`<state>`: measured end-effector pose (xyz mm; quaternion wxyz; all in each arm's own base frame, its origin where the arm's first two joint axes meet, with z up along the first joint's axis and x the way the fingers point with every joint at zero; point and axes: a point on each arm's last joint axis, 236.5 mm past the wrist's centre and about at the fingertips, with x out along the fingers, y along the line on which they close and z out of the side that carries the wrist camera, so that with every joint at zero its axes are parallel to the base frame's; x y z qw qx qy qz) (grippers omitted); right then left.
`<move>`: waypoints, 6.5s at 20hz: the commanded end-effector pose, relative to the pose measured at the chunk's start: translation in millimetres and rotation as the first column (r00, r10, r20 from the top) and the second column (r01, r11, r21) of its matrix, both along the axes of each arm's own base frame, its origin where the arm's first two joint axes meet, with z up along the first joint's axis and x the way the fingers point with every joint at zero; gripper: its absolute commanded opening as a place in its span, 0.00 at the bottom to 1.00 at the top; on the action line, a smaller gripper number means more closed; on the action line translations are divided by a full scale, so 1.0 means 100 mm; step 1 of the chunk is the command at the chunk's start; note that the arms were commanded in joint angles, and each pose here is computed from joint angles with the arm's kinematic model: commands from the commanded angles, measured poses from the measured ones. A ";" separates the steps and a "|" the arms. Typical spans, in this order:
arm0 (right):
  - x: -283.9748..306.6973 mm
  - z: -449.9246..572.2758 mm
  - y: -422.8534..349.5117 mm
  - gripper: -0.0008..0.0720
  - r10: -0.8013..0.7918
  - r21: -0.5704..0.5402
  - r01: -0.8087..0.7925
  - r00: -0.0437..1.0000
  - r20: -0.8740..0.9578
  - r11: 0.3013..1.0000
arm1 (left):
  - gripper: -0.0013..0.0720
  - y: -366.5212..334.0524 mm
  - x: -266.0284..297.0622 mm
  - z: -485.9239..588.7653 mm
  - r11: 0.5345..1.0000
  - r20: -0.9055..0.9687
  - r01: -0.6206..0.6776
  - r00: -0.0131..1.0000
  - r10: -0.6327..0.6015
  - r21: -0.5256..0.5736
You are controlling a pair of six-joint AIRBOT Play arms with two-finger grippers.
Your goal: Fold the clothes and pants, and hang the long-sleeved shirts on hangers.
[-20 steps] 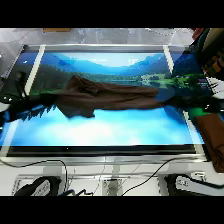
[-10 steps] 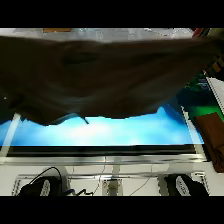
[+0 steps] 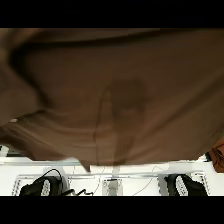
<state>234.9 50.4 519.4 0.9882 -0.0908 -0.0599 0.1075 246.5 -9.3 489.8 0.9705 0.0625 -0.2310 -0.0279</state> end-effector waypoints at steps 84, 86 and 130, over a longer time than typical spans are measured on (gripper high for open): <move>1.36 -6.40 -0.75 0.42 0.573 0.509 0.502 0.031 -0.819 0.700 | 0.85 -0.15 1.04 -4.08 0.995 -0.995 0.070 0.064 -0.074 -0.070; 1.38 -6.41 -0.72 0.34 0.563 0.506 0.483 0.033 -0.826 0.715 | 0.85 -0.16 0.91 -4.27 0.995 -0.997 0.060 0.001 -0.084 -0.083; 1.34 -6.22 -0.66 0.03 0.572 0.534 0.417 0.039 -0.819 0.736 | 0.03 -1.30 -0.42 -5.91 0.911 -0.838 0.038 -0.409 -0.362 -0.412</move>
